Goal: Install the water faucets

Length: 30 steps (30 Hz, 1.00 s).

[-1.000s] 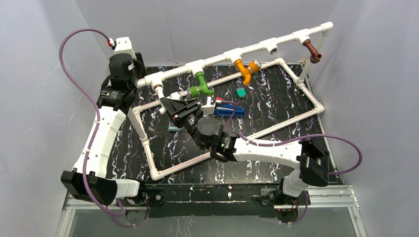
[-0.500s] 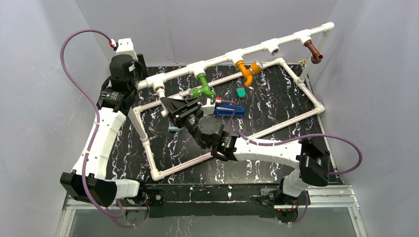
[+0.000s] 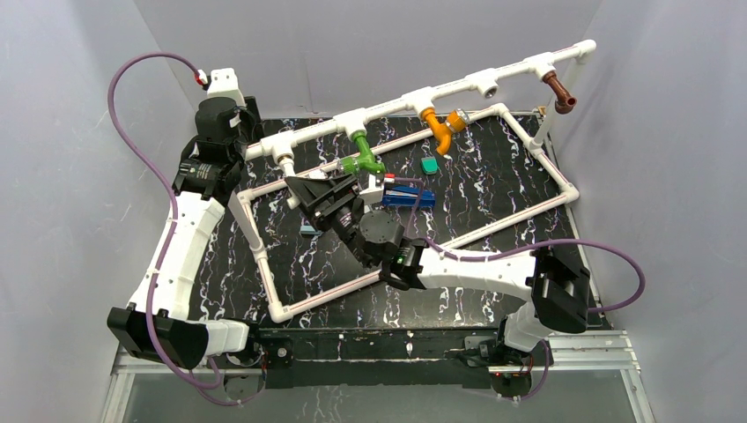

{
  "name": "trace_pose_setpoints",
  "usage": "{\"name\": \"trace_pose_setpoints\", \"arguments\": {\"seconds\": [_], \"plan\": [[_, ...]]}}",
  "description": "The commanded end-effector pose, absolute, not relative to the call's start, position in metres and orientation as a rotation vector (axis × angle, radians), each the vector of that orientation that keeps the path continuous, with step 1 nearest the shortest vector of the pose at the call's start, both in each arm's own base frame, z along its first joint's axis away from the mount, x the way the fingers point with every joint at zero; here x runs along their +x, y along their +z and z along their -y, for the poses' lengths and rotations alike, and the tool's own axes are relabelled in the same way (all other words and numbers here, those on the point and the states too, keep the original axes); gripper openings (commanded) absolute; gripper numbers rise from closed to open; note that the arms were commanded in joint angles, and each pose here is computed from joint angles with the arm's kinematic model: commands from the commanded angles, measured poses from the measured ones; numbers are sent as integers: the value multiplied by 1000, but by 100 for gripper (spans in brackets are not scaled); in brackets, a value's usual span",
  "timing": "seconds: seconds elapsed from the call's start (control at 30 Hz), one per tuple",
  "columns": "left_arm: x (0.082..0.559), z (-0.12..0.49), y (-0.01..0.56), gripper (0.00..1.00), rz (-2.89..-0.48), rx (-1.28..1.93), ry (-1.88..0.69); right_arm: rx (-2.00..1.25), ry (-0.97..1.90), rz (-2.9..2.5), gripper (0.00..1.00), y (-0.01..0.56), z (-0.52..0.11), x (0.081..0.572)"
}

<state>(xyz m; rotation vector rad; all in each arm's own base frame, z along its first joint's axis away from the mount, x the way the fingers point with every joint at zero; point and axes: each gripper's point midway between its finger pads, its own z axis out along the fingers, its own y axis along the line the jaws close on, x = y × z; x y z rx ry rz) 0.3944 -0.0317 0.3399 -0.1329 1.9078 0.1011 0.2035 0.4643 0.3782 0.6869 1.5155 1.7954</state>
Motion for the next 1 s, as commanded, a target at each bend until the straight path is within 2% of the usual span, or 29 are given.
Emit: {"name": "trace_pose_setpoints", "arguments": {"seconds": [0.0,0.6,0.97], "plan": [[359,59,248,52,-2254,10,61,550,1867,-1389,80,424,-447,196],[360,60,247,52,-2260,18,62,128,1669,-1351,88,429,-403,170],[362,59,248,52,-2262,16,70,-54,1621,-1291,89,443,-386,160]]}}
